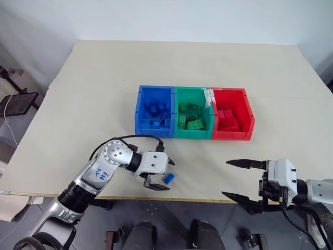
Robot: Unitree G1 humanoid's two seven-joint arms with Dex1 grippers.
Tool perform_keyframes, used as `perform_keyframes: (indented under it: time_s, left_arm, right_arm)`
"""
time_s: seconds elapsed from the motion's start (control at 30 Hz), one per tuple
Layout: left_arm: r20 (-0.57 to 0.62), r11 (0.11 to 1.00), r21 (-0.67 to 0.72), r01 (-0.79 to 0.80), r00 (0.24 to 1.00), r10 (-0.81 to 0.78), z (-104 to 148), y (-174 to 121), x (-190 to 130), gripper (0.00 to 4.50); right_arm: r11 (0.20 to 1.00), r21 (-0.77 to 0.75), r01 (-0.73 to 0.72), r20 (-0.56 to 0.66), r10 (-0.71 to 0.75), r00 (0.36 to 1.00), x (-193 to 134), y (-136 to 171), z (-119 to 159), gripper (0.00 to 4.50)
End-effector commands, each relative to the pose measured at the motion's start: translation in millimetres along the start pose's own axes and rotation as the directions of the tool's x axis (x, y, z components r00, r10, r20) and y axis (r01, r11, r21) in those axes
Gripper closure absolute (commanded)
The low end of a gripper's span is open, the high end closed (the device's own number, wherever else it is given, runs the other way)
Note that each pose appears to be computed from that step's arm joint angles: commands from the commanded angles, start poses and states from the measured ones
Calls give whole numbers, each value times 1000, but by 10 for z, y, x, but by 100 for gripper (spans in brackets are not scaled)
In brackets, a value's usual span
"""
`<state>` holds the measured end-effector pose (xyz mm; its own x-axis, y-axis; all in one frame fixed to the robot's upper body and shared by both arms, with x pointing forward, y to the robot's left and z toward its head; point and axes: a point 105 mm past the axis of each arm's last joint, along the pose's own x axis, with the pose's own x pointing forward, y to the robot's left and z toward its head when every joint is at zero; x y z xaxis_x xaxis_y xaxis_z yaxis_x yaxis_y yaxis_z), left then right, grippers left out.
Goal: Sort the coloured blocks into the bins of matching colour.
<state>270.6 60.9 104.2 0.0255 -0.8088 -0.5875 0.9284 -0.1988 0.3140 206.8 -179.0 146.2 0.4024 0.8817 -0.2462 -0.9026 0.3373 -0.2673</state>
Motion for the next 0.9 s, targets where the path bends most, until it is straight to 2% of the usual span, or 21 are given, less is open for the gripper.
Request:
perform_keyframes:
  time_s: [0.03, 0.2, 0.33, 0.43, 0.53, 0.77, 0.9]
  left_arm:
    - [52, 999, 45, -23, 998, 21, 140, 53, -63, 30]
    - [127, 993, 85, -82, 989, 71, 255, 124, -132, 30]
    - [237, 980, 64, -187, 957, 167, 373, 233, -271, 129]
    - [314, 965, 23, -260, 919, 240, 431, 305, -392, 90]
    - [343, 951, 50, -305, 900, 270, 441, 321, -463, 1]
    - [309, 962, 57, -267, 921, 237, 359, 262, -442, 1]
    - [282, 972, 100, -214, 943, 178, 318, 179, -425, 102]
  right_arm:
    - [1000, -29, 1, 16, 0, 1000, 17, 5, 51, 0]
    - [1000, -31, 6, 15, -5, 1000, 18, -2, 48, 0]
    - [999, -31, 14, 16, -13, 1000, 13, -5, 44, 0]
    - [999, -29, 22, 16, -21, 1000, 9, -11, 30, 0]
    - [999, -29, 22, 21, -22, 1000, 26, -17, 20, 0]
    - [999, -34, 18, 24, -17, 1000, 38, -44, 20, 0]
    - [999, -34, 17, 23, -16, 1000, 37, -45, 21, 0]
